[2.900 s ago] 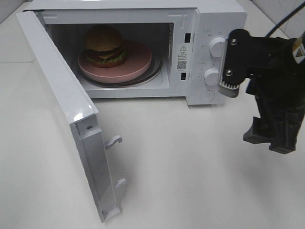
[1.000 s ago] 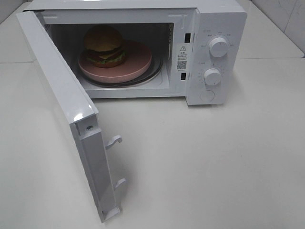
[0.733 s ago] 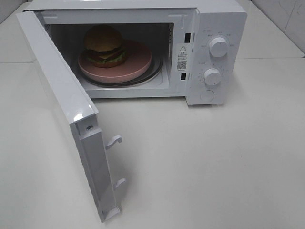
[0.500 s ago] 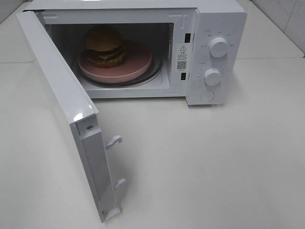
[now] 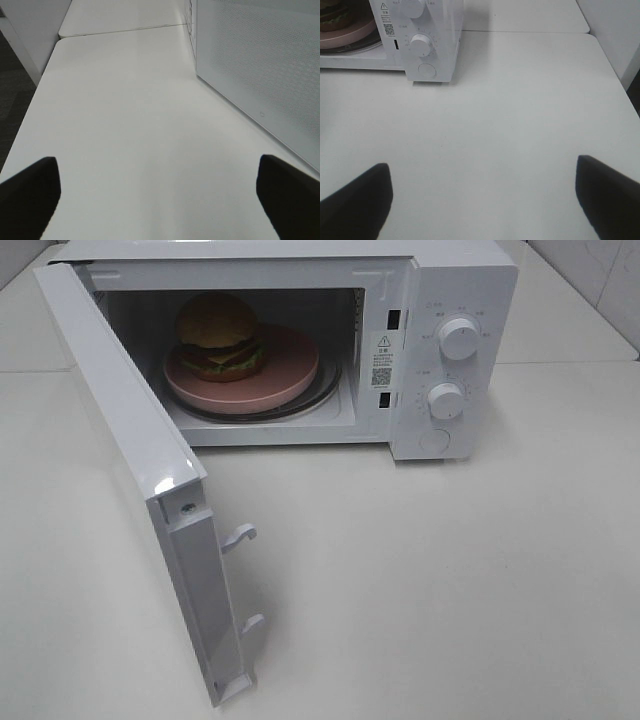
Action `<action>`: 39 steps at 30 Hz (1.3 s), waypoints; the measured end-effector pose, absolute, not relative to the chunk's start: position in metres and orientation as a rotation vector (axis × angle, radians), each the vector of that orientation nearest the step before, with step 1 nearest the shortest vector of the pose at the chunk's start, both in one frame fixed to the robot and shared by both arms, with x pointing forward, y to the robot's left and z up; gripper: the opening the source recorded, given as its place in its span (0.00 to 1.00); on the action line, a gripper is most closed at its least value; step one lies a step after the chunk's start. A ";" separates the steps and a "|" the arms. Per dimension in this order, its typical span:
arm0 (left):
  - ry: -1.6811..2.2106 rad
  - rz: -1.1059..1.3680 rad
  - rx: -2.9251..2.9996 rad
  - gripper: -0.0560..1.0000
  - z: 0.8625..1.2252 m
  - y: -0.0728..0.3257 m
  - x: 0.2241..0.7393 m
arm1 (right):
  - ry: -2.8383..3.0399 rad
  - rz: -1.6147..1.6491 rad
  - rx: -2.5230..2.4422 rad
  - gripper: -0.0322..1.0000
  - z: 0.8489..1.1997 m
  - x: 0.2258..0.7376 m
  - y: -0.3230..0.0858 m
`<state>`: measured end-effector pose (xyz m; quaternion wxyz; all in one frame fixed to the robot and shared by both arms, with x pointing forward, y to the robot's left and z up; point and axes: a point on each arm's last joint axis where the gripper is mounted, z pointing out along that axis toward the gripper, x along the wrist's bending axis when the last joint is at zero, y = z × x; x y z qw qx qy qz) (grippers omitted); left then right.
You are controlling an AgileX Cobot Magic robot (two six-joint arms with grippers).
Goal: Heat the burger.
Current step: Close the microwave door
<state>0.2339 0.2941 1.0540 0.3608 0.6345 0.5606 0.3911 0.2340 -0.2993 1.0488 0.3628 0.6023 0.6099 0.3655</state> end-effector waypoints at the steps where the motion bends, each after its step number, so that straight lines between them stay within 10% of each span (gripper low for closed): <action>1: 1.445 1.008 1.635 0.99 1.054 0.294 0.234 | 1.571 0.942 1.551 0.98 1.049 0.234 -0.299; 11: 1.445 1.008 1.635 0.99 1.054 0.294 0.234 | 1.570 0.943 1.552 0.95 1.049 0.234 -0.299; 22: 1.445 1.008 1.635 0.99 1.054 0.294 0.234 | 1.570 0.943 1.552 0.60 1.049 0.234 -0.299; 39: 1.445 1.010 1.636 0.99 1.054 0.294 0.234 | 1.570 0.943 1.552 0.55 1.049 0.234 -0.299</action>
